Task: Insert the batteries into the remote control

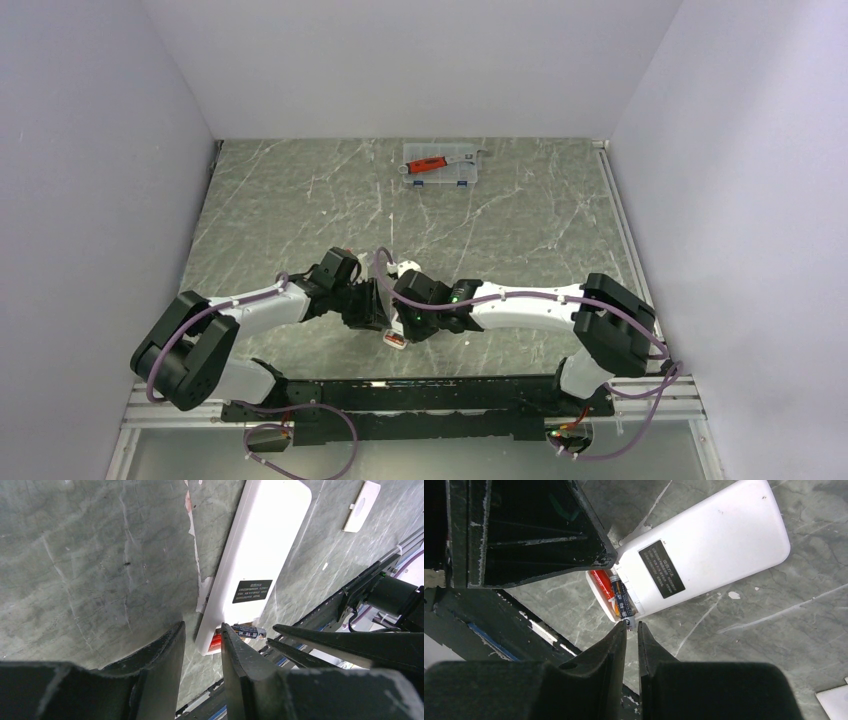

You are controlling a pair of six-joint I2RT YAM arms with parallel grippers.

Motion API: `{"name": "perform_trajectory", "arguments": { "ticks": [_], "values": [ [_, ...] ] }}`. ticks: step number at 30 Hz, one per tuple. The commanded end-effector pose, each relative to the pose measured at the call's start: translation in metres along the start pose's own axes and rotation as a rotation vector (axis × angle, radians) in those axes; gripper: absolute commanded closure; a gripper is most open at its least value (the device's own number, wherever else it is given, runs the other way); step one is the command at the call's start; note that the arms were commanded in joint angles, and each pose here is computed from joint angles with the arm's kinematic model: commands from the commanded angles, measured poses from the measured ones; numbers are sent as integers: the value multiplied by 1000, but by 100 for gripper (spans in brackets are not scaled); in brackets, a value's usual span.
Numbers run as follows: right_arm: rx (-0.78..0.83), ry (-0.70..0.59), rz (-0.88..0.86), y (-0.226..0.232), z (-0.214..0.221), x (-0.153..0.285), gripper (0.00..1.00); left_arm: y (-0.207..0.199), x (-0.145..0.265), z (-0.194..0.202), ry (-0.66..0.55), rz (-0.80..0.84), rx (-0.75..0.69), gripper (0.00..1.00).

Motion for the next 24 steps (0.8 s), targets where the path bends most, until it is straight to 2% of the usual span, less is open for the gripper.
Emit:
{"name": "perform_trajectory", "arguments": {
  "ticks": [1, 24],
  "values": [
    [-21, -13, -15, 1, -2, 0, 83, -16, 2, -8, -16, 51, -29, 62],
    [-80, -57, -54, 7, -4, 7, 81, -15, 1, -7, -14, 56, -22, 63]
  ]
}}
Point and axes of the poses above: each gripper's point midway between its finger pads, its own x axis back along the fingers, its own y axis along the line the jaws close on, z = x × y, the point moved 5 cm from there along x, back along the fingers, and after that the axes turned 15 degrees about x, right-handed, at the moved point
